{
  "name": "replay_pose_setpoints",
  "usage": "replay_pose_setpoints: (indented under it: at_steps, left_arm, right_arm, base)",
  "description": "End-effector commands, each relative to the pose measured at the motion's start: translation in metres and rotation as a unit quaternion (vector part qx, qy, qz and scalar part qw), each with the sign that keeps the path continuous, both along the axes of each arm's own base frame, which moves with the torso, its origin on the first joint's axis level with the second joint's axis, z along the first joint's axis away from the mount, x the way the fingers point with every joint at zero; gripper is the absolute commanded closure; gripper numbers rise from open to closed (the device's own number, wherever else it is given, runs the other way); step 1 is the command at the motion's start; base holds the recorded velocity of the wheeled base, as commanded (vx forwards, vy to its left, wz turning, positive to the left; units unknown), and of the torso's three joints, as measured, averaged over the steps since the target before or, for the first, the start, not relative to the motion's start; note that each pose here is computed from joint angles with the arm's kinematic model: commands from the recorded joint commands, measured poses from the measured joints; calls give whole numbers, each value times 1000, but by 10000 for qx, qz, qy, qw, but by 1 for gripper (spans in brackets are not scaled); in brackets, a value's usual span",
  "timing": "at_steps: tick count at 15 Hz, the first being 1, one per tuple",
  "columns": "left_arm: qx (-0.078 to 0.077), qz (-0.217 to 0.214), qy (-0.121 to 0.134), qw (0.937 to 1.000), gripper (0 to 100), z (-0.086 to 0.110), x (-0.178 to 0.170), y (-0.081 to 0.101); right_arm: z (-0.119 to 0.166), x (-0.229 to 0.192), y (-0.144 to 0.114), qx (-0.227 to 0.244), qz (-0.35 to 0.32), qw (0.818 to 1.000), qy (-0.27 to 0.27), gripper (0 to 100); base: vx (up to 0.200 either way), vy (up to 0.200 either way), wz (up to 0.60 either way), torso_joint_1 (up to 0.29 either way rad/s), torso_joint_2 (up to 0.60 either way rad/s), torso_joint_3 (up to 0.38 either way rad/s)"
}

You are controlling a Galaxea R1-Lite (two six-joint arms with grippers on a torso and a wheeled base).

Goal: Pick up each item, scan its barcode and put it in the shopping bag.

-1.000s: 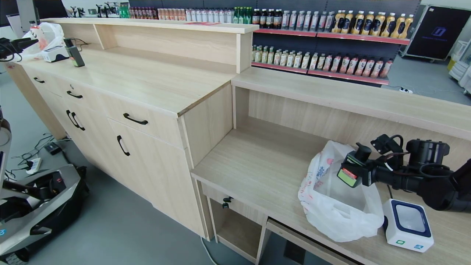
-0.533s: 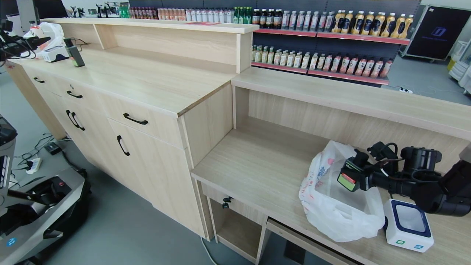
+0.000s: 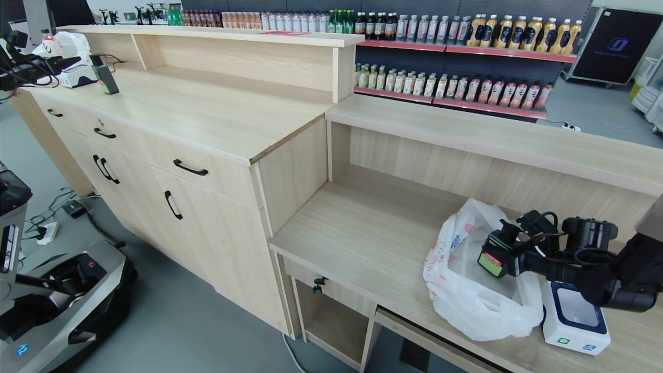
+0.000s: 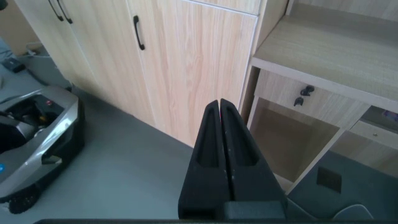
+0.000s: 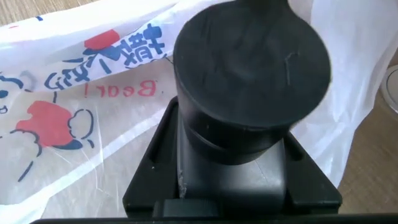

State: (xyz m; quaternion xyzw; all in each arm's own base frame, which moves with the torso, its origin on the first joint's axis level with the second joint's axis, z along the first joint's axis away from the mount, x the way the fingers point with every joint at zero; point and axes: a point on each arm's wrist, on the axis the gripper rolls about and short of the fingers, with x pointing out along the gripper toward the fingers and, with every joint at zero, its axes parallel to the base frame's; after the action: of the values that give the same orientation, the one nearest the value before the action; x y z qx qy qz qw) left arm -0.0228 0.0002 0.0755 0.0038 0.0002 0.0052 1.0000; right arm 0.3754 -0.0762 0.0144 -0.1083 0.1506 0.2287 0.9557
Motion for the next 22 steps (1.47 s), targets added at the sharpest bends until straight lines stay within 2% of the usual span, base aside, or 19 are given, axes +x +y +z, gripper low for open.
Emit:
replay_pose_setpoints:
  at_steps: [1, 4, 7, 9, 11, 13, 14, 15, 16, 17, 18, 20, 22]
  left_arm:
    - [0, 2, -2, 10000, 100, 0, 0, 0]
    - [0, 2, -2, 10000, 100, 0, 0, 0]
    - [0, 2, -2, 10000, 100, 0, 0, 0]
    - [0, 2, -2, 10000, 100, 0, 0, 0]
    - [0, 2, -2, 10000, 100, 0, 0, 0]
    - [0, 2, -2, 10000, 100, 0, 0, 0]
    - [0, 2, -2, 10000, 100, 0, 0, 0]
    - [0, 2, -2, 10000, 100, 0, 0, 0]
    - [0, 2, -2, 10000, 100, 0, 0, 0]
    - [0, 2, -2, 10000, 100, 0, 0, 0]
    - [0, 2, -2, 10000, 100, 0, 0, 0]
    - [0, 2, -2, 10000, 100, 0, 0, 0]
    - [0, 2, -2, 10000, 100, 0, 0, 0]
  right_arm:
    - [-6, 0, 0, 2, 5, 10000, 63, 0]
    - [-4, -1, 0, 9, 17, 10000, 58, 0]
    - [27, -5, 6, 83, 125, 9997, -172, 0]
    - [72, -23, 12, 127, 186, 9989, -403, 0]
    - [101, -41, 19, 155, 205, 9981, -560, 0]
    - [140, -82, 27, 52, 163, 9955, -930, 0]
    - [158, -103, 27, -23, -12, 9940, -1090, 0]
    - [168, -137, 19, -145, -526, 9918, -1153, 0]
    - [169, -152, 17, -203, -739, 9902, -1166, 0]
    - [167, -195, 11, -333, -1474, 9831, -1036, 0]
    - [171, -213, 10, -384, -1892, 9775, -848, 0]
    - [173, -236, 12, -448, -2587, 9635, -525, 0]
    - [166, -247, 6, -576, -3393, 9389, -66, 0]
  base:
    - [0, 0, 0, 0, 0, 0]
    - [0, 0, 0, 0, 0, 0]
    - [0, 0, 0, 0, 0, 0]
    - [0, 0, 0, 0, 0, 0]
    - [0, 0, 0, 0, 0, 0]
    - [0, 0, 0, 0, 0, 0]
    - [0, 0, 0, 0, 0, 0]
    - [0, 0, 0, 0, 0, 0]
    - [0, 0, 0, 0, 0, 0]
    - [0, 0, 0, 0, 0, 0]
    - [0, 0, 0, 0, 0, 0]
    - [0, 0, -300, 1, -1, 1]
    - [0, 0, -600, 0, -2, 5]
